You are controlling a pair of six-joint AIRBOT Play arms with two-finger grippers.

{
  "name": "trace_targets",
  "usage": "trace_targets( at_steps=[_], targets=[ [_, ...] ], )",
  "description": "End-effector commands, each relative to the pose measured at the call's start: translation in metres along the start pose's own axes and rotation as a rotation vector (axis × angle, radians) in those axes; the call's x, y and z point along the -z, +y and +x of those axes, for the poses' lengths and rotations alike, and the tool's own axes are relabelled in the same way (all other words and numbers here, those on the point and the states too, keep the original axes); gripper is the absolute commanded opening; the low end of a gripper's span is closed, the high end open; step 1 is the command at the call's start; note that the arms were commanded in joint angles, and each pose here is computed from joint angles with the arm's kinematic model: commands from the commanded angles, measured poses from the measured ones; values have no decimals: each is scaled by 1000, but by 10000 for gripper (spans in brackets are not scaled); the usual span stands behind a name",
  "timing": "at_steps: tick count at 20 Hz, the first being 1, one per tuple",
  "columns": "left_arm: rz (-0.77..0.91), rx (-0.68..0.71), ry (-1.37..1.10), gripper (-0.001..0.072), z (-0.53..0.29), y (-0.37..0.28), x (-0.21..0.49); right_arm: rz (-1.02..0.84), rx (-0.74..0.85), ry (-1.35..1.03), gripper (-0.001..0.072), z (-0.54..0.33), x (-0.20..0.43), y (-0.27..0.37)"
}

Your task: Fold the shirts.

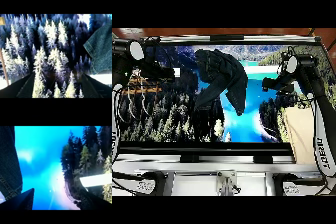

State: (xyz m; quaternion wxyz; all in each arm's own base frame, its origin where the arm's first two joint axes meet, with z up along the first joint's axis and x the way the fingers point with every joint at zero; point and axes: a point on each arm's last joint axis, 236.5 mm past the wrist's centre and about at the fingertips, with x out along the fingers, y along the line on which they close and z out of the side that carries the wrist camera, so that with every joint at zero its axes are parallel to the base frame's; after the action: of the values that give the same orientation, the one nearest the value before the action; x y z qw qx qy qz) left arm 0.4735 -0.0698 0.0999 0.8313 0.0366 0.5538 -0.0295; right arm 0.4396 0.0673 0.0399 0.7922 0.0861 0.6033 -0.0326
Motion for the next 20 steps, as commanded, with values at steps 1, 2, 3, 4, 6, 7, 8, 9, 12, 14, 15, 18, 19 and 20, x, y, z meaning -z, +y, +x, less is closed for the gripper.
trace_targets(
  at_steps=[1, 2, 3, 4, 6, 7, 8, 9, 12, 14, 15, 18, 19, 20],
  targets=[
    [0, 0, 1, 719, 0, 0, 0, 0, 0, 1, 677, 0, 0, 0],
    [0, -1, 1, 719, 0, 0, 0, 0, 0, 0, 677, 0, 0, 0],
    [0, -1, 1, 719, 0, 0, 0, 0, 0, 1, 677, 0, 0, 0],
    [0, 0, 1, 719, 0, 0, 0, 0, 0, 1, 677, 0, 0, 0],
    [0, -1, 1, 719, 0, 0, 0, 0, 0, 1, 677, 0, 0, 0],
    [0, -1, 1, 719, 0, 0, 0, 2, -1, 1, 677, 0, 0, 0],
    [0, -1, 1, 719, 0, 0, 0, 16, -8, -6, 677, 0, -1, 2],
    [0, -1, 1, 719, 0, 0, 0, 30, -19, -25, 676, 0, -6, 4],
    [0, -1, 1, 719, 0, 0, 0, 89, -98, -62, 677, -1, -16, 22],
    [0, 0, 1, 719, 0, 0, 0, 112, -191, -84, 677, -4, -22, 44],
    [0, -1, 1, 719, 0, 0, 0, 126, -236, -95, 677, -7, -26, 54],
    [-2, 11, -52, 719, 3, -3, -13, 145, -290, -113, 677, -11, -31, 65],
    [-6, 35, -80, 719, 4, -8, -20, 135, -287, -115, 677, -11, -31, 65],
    [-12, 68, -88, 718, 6, -16, -23, 108, -282, -120, 677, -10, -32, 64]
  ],
)
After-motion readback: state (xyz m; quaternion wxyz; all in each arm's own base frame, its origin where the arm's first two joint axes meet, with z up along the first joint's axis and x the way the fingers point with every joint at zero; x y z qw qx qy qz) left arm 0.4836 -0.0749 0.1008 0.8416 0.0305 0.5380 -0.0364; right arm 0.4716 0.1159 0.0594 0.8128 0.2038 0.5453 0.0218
